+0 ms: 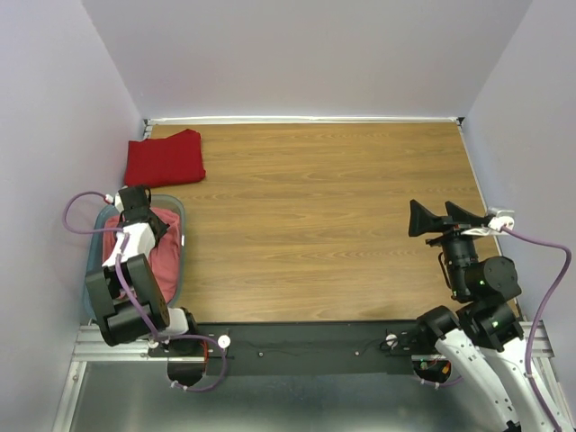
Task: Fold and stack the t-shirts
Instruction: Grab the tshirt from the pile, then move the tshirt to the center of the board
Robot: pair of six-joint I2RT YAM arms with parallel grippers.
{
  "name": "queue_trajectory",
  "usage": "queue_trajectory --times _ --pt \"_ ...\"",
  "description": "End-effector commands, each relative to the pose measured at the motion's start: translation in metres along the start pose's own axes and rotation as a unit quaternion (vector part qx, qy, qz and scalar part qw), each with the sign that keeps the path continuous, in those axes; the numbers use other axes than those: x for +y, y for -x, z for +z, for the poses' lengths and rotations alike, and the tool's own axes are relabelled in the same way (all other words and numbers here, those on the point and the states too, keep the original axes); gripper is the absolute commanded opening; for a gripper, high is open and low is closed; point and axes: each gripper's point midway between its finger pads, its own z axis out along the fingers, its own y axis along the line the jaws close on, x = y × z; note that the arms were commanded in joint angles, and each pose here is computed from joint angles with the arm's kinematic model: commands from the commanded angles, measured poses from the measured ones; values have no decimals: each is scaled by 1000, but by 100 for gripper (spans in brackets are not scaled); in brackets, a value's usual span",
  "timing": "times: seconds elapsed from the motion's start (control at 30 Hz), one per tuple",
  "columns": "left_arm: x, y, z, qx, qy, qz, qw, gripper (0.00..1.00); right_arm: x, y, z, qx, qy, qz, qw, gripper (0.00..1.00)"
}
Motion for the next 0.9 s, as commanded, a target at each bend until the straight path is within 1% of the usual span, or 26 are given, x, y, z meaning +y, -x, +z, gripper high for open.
queue_trajectory --times 0.0,0.1,0.13,0.2,0.23,0.27,0.3,0.33,0.37,0.43,0.47,0.5,0.53,0.6,0.63,0.73,0.77,0.83,0.87 --pt "1 10 -1 -26 -2 1 1000 0 -5 -10 2 10 -11 -8 1000 100" --pt "0 27 -22 -67 -11 7 998 0 -4 -12 3 15 -9 -10 1000 100" --pt "-3 44 -38 -100 -19 5 995 0 -3 -13 3 16 -9 -10 1000 100" --pt "-5 62 -60 -134 -26 23 990 0 -3 -16 4 20 -7 -12 1000 100" --pt "-11 88 -88 -182 -43 23 982 0 -2 -16 5 21 -5 -13 1000 100" --pt "-16 98 -104 -203 -56 35 977 0 -1 -17 5 24 -4 -13 1000 100" --pt "-26 122 -138 -251 -78 37 964 0 -1 -17 5 24 -3 -14 1000 100" --pt "-31 115 -138 -246 -75 53 965 0 -1 -18 5 26 -4 -15 1000 100" --pt "-57 128 -169 -275 -108 73 953 0 -1 -17 6 25 -3 -16 1000 100" --pt "-78 135 -200 -295 -142 81 941 0 -2 -19 6 27 -5 -21 999 100" --pt "-91 148 -227 -319 -170 75 929 0 -3 -19 6 27 -5 -23 999 100" --pt "-110 146 -246 -324 -209 77 920 0 -3 -18 6 25 -7 -24 999 100" --pt "-122 154 -269 -339 -236 74 907 0 -4 -19 6 26 -8 -26 999 100" --pt "-143 155 -291 -344 -281 85 892 0 -4 -18 5 24 -6 -26 999 100" --pt "-167 143 -305 -331 -326 106 879 0 -3 -17 5 23 -4 -26 999 100" --pt "-203 137 -333 -327 -379 132 855 0 -1 -18 5 24 2 -30 999 100" --pt "-223 128 -346 -320 -406 148 843 0 -2 -20 6 28 -1 -33 999 100" --pt "-246 118 -355 -315 -426 158 833 0 -3 -22 8 32 -3 -37 999 99" --pt "-261 106 -371 -309 -452 168 820 0 -3 -23 8 33 -4 -38 999 99"
